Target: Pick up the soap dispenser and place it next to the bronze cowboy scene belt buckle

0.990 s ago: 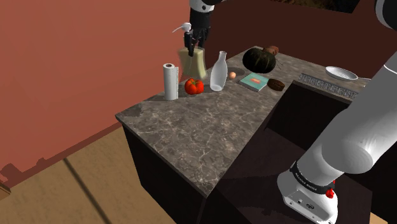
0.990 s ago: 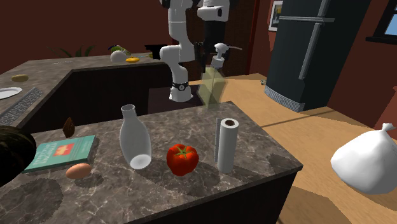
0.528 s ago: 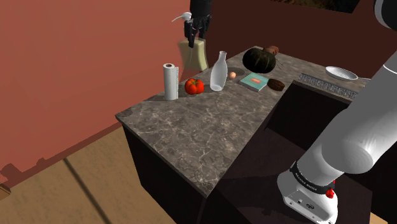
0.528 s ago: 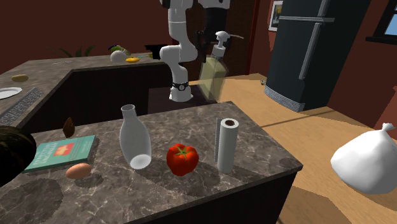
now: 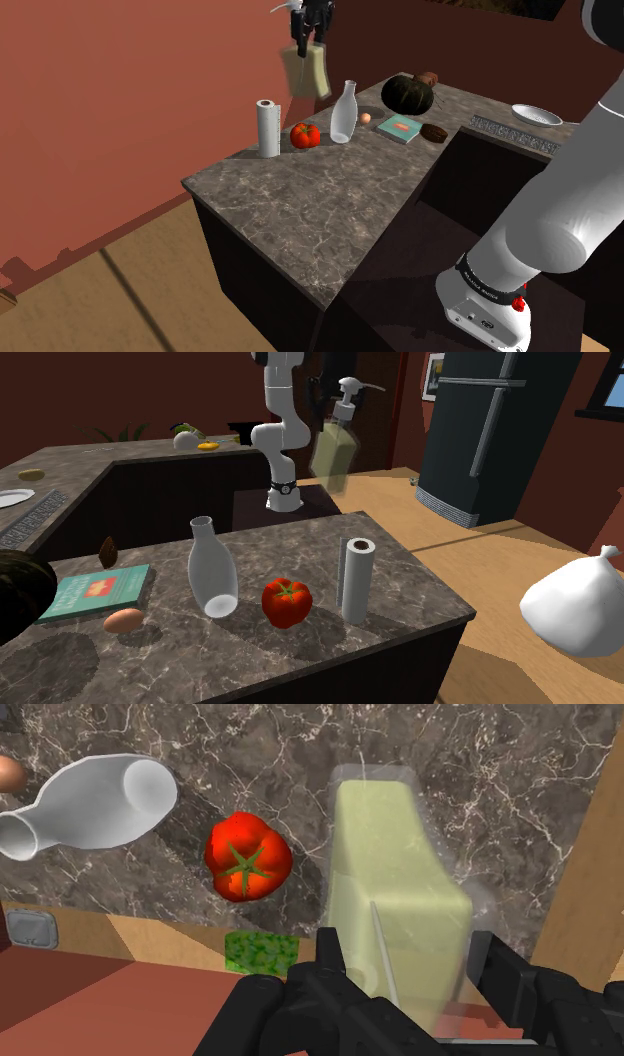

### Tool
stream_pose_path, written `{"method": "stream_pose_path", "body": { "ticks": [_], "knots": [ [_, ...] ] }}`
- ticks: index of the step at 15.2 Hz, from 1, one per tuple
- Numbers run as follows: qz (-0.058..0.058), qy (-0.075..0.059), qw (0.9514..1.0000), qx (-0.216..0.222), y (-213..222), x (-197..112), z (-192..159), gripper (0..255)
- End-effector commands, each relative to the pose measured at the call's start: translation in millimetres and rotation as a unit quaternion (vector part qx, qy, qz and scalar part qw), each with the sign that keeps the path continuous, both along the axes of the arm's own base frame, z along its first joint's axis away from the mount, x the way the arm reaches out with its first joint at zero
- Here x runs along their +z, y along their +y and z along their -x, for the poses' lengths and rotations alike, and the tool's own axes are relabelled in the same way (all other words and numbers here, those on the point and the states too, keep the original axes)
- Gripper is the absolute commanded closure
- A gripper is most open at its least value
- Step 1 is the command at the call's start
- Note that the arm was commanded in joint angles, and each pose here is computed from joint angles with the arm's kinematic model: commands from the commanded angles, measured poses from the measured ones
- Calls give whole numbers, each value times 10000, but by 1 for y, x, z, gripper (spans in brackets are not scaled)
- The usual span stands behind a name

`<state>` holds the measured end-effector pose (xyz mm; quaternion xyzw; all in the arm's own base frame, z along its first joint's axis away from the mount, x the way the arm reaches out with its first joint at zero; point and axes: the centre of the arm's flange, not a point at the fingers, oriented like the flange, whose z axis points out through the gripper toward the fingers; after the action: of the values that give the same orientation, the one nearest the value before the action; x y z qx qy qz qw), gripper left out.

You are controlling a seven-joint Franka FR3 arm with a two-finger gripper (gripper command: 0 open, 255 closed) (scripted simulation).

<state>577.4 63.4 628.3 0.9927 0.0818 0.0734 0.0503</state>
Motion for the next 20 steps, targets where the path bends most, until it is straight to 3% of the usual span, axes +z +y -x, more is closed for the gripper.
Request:
{"method": "stream_pose_path", "body": {
  "ticks": [1,20],
  "knots": [
    [0,0,10000,1,1,11,0,255],
    [0,0,10000,1,-227,13,66,255]
  ]
}}
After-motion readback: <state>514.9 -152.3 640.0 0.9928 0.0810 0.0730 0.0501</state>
